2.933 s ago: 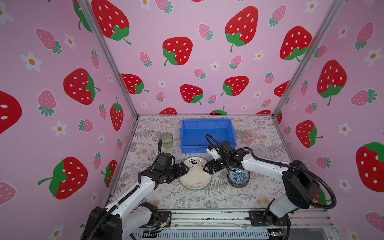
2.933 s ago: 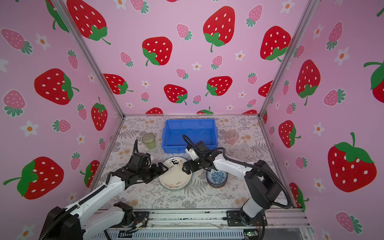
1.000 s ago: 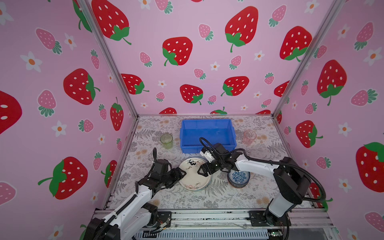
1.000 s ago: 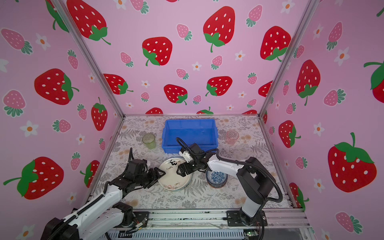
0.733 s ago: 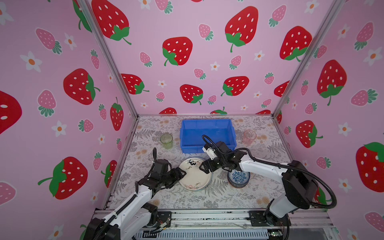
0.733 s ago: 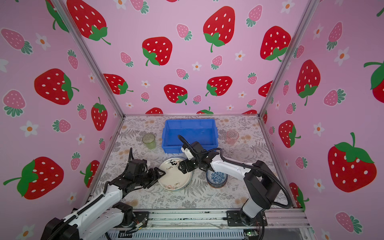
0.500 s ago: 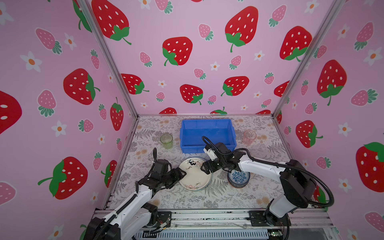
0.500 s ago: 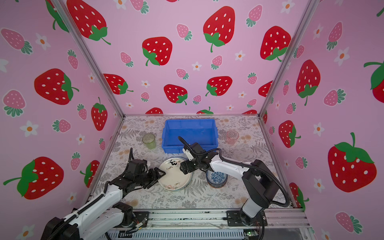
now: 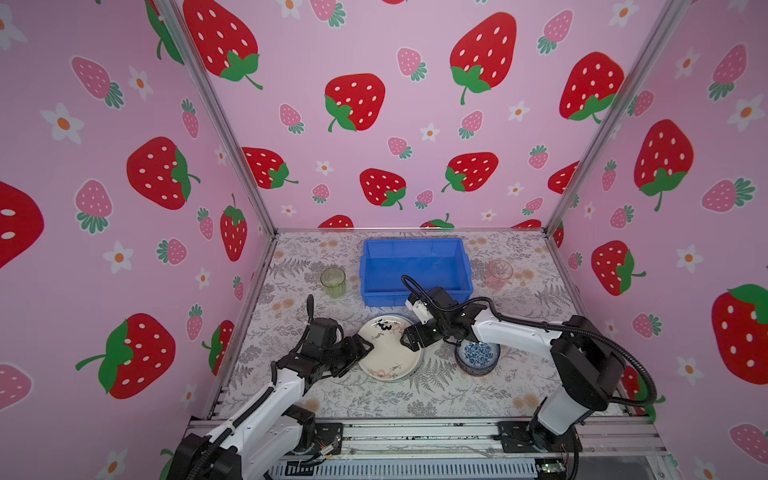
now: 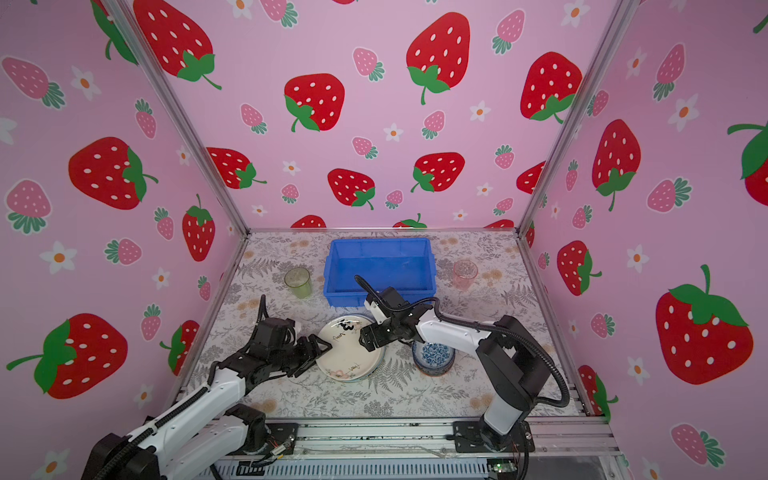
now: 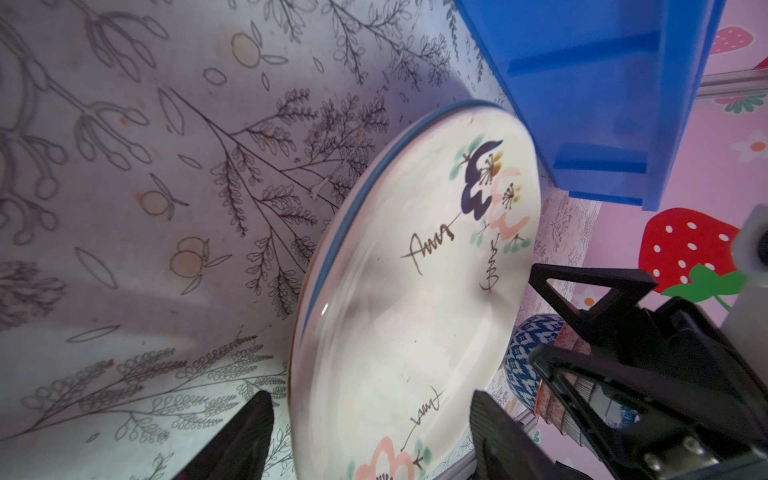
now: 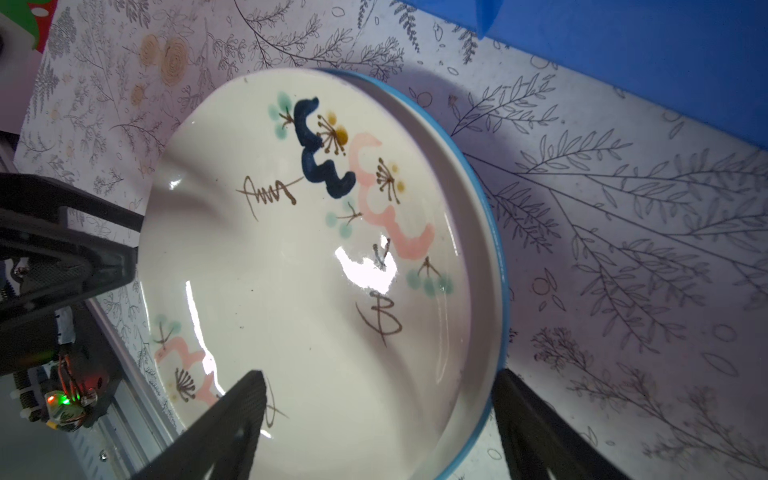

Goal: Place the mixed dishes into the plastic bin
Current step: 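Pinch the flower-painted top plate rim with the right gripper while the left gripper braces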

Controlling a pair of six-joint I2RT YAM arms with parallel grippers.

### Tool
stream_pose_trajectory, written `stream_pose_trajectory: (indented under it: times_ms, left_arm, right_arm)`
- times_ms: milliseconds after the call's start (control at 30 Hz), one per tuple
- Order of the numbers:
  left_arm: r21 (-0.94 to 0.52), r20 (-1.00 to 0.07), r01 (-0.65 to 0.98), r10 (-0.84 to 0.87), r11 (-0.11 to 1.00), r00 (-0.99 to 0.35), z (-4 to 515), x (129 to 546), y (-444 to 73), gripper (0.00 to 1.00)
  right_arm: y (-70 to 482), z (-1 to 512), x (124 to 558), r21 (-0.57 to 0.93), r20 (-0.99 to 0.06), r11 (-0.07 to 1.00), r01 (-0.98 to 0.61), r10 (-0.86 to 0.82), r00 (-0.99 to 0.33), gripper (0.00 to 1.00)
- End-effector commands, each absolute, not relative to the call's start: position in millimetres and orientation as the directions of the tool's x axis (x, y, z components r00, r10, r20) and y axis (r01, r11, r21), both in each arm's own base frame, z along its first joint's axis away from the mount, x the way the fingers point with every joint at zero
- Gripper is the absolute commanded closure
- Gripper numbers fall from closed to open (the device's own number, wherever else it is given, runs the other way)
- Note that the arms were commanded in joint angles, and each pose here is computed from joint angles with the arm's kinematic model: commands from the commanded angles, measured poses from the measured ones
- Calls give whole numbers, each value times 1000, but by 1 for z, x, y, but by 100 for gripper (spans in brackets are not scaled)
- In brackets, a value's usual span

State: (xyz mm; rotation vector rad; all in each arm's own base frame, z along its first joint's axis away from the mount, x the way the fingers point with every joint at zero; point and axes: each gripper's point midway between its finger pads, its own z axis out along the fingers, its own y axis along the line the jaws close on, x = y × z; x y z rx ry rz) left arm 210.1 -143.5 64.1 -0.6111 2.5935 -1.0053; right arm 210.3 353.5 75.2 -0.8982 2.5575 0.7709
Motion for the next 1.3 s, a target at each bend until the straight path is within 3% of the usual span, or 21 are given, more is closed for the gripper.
stream_pose_trajectory:
  times_ms: [0,767,1133,1267]
  left_arm:
    - [-723,-141,-243,-483,647,-864,84,221,-149,22]
    - [-749,-146,-225,-486,624,-862,99,224,-153,23]
    - [-775,-159,-194,-484,601,-861,112,227,-157,30]
    - [-785,-164,-185,-486,591,-858,117,228,-158,37]
  right_arm:
    - [355,69,204,400,-438,653,-643,-481,-760,11]
    - [375,64,186,493,-410,582,-647,-500,-763,12]
    - [387,68,183,544,-409,543,-640,-494,-767,12]
    - [388,65,182,543,-403,542,-642,-502,-765,12]
